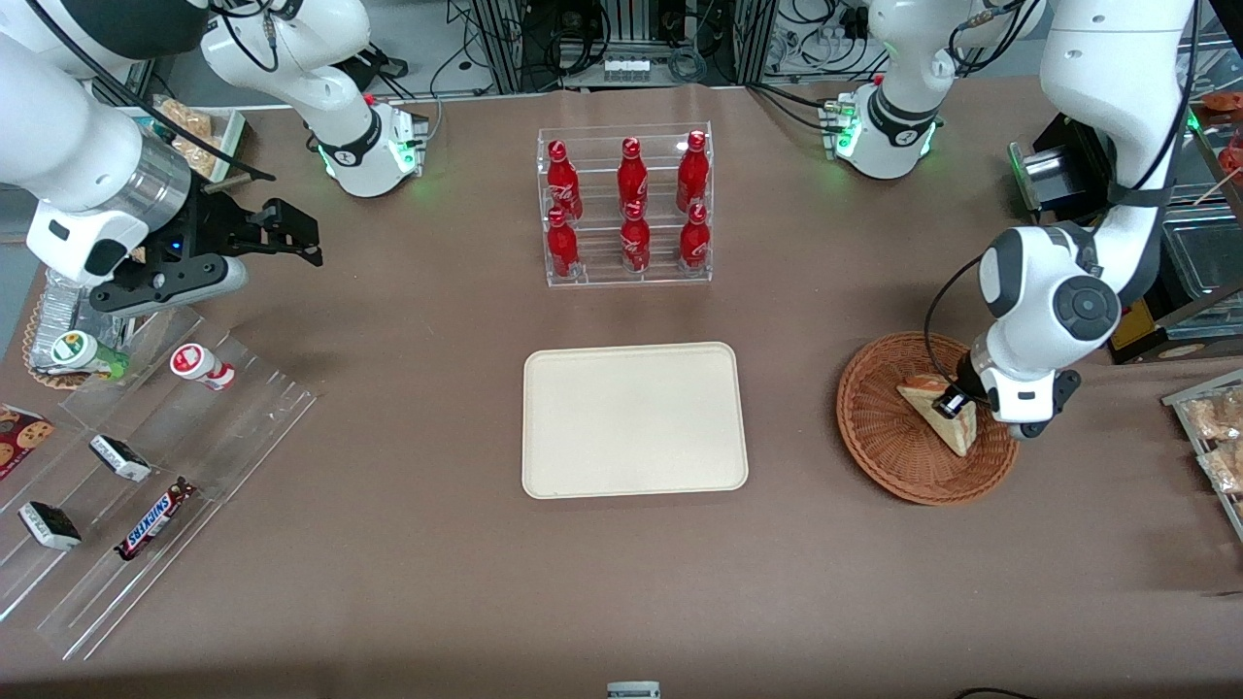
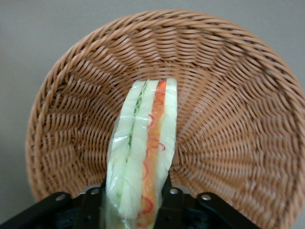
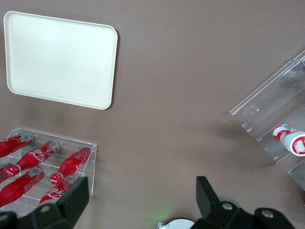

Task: Place sandwich from basket to tray
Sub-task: 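Lift the sandwich and carry it with the left gripper over the cream tray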

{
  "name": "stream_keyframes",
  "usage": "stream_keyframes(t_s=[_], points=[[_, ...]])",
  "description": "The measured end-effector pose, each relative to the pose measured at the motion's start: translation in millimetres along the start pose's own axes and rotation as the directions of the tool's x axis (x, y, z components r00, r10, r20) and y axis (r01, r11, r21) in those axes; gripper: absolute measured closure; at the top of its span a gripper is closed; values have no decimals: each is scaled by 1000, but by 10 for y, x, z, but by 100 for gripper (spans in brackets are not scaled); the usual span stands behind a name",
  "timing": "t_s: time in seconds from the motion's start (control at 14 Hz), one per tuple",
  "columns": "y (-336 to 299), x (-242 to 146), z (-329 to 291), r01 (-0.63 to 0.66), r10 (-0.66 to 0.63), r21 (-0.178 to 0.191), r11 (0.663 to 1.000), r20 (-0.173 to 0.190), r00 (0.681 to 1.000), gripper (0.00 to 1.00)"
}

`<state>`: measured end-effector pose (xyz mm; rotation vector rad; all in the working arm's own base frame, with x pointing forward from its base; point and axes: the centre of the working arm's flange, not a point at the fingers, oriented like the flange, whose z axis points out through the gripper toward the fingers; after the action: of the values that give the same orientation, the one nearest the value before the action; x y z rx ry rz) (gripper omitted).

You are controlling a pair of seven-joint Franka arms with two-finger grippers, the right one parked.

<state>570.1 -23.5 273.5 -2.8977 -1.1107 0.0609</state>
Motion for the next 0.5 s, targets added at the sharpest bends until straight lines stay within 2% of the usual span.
stream_keyframes(t_s=[0.07, 0.21, 0.36, 0.5], points=[[155, 7, -214, -33, 32, 17, 999, 14, 999, 67], [589, -125, -629, -102, 101, 22, 995, 12, 995, 70], [1124, -510, -771, -201, 201, 8, 980, -8, 980, 72], [1719, -1071, -649, -316, 315, -19, 949, -32, 948, 74]])
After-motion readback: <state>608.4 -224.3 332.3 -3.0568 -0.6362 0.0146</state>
